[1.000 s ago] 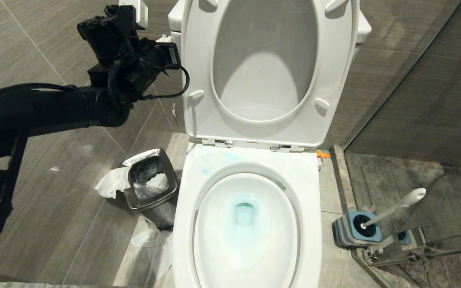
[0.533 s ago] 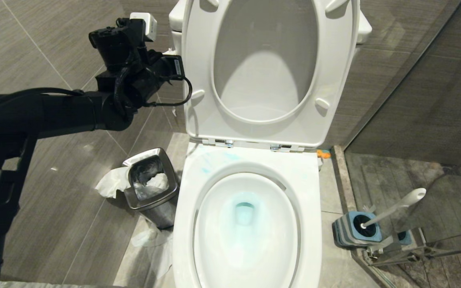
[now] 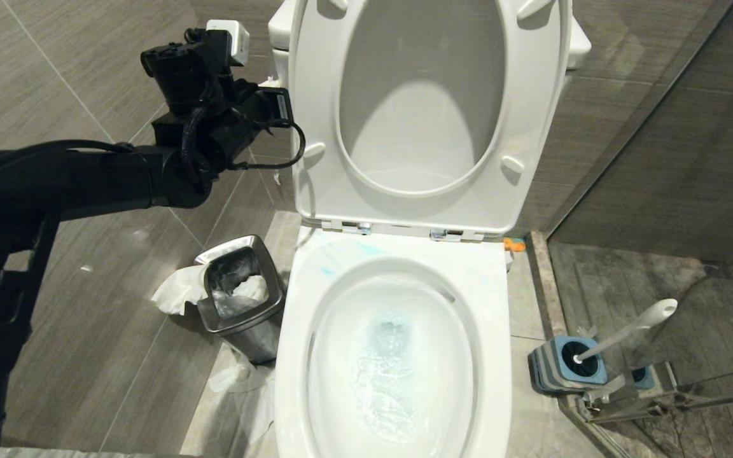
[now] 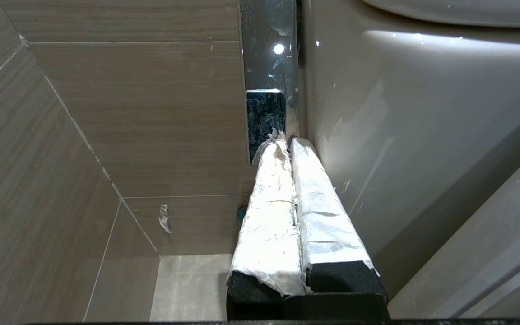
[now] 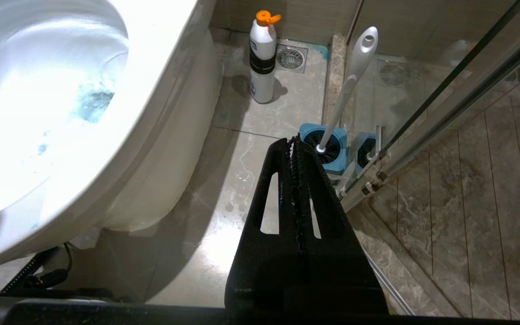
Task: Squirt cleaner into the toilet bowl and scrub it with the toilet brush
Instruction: Flush the toilet
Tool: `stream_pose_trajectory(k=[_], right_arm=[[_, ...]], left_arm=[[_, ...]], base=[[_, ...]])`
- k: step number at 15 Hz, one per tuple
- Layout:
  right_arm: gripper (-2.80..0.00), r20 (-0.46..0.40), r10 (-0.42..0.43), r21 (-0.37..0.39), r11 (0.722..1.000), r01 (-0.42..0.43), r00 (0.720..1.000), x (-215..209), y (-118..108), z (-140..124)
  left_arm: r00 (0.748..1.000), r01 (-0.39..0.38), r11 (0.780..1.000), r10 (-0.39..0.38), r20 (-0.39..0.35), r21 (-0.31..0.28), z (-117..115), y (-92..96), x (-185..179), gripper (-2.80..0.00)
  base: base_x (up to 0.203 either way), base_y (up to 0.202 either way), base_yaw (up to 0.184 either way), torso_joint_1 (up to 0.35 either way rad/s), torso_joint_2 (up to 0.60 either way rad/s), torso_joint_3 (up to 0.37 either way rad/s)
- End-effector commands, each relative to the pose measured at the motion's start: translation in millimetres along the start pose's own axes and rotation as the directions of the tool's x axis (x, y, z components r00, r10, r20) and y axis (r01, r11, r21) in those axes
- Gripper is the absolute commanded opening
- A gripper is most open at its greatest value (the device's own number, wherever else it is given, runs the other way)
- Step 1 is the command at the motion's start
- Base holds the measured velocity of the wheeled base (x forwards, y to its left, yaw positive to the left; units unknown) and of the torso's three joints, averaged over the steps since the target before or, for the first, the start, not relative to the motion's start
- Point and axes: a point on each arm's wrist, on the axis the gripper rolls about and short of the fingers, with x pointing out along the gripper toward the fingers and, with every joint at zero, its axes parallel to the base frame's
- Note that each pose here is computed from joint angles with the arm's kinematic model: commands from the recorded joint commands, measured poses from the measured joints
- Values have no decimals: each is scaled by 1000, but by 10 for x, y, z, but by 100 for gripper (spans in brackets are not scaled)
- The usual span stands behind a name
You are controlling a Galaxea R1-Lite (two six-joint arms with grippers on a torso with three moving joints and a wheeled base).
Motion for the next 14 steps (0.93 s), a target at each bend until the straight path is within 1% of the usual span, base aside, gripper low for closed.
stream_pose_trajectory(k=[1, 4, 6, 9, 14], right_arm=[[-280, -1, 0, 0, 1000, 0, 1000, 1, 0, -1], [-280, -1, 0, 0, 1000, 0, 1000, 1, 0, 0], [-280, -1, 0, 0, 1000, 0, 1000, 0, 0, 1], [-280, -1, 0, 0, 1000, 0, 1000, 1, 0, -1], [-280, 0, 0, 0, 1000, 0, 1000, 0, 0, 1]], left_arm=[[1000, -1, 1000, 1, 11, 0, 32, 6, -8, -280], [1000, -3, 1000, 3, 25, -1, 100, 13, -29, -280], [999, -4, 1000, 4, 42, 0, 188, 22, -60, -280], [997, -5, 1000, 5, 72, -3, 348, 32, -120, -280], [991, -11, 1000, 11, 134, -3, 679, 68, -263, -280]], base=[[0, 0, 0, 0, 0, 0], [0, 0, 0, 0, 0, 0], [0, 0, 0, 0, 0, 0], [0, 0, 0, 0, 0, 0], [0, 0, 0, 0, 0, 0]])
